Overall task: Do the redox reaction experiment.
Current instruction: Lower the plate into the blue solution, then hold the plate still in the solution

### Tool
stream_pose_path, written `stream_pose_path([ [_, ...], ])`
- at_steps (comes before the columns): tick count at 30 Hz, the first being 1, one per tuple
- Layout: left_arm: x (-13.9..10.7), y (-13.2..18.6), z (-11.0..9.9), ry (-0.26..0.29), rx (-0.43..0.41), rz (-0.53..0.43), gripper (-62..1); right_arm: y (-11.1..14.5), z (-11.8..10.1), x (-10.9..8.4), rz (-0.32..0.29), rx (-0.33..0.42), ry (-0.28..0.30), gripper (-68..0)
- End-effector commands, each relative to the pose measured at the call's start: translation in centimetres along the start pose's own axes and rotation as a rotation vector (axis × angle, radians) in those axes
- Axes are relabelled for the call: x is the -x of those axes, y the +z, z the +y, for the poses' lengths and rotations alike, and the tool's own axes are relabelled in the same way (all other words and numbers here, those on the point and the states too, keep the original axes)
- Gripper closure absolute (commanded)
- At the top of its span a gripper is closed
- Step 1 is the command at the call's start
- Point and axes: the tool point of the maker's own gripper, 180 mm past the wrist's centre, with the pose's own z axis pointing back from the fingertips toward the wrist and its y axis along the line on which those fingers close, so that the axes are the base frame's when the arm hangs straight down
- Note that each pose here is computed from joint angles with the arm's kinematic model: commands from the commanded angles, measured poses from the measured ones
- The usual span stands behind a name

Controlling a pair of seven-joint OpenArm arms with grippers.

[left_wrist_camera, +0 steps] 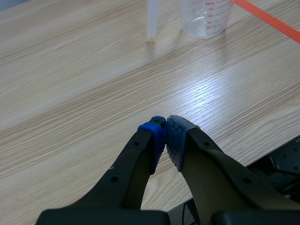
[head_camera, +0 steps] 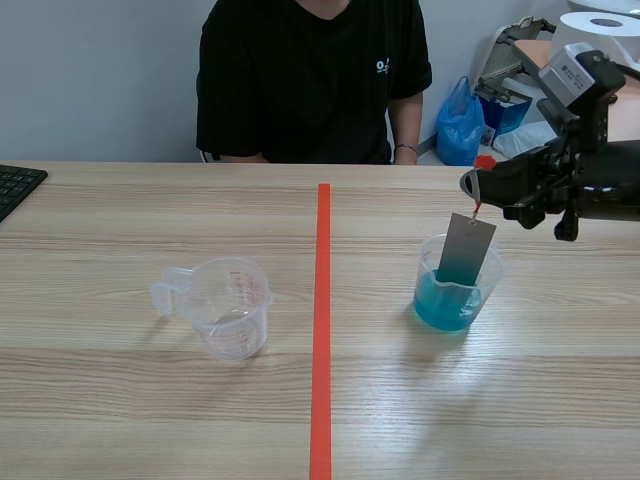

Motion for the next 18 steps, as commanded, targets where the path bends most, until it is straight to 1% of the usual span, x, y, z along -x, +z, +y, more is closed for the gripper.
stream_pose_path([
  [1, -1.4, 0.0, 0.2, -0.004, 0.004, -0.057, -4.2, 0.0, -0.1, -0.4, 0.011, -0.003, 0.033, -1.5],
  [6, -3.2, 0.2, 0.0, 0.018, 0.014, -0.156, -4.2, 0.0, -0.1, -0.5, 0.008, -0.002, 0.036, -1.5],
  [18, -2.9, 0.2, 0.0, 0.017, 0.014, -0.138, -4.2, 0.0, -0.1, -0.4, 0.008, -0.002, 0.035, -1.5],
])
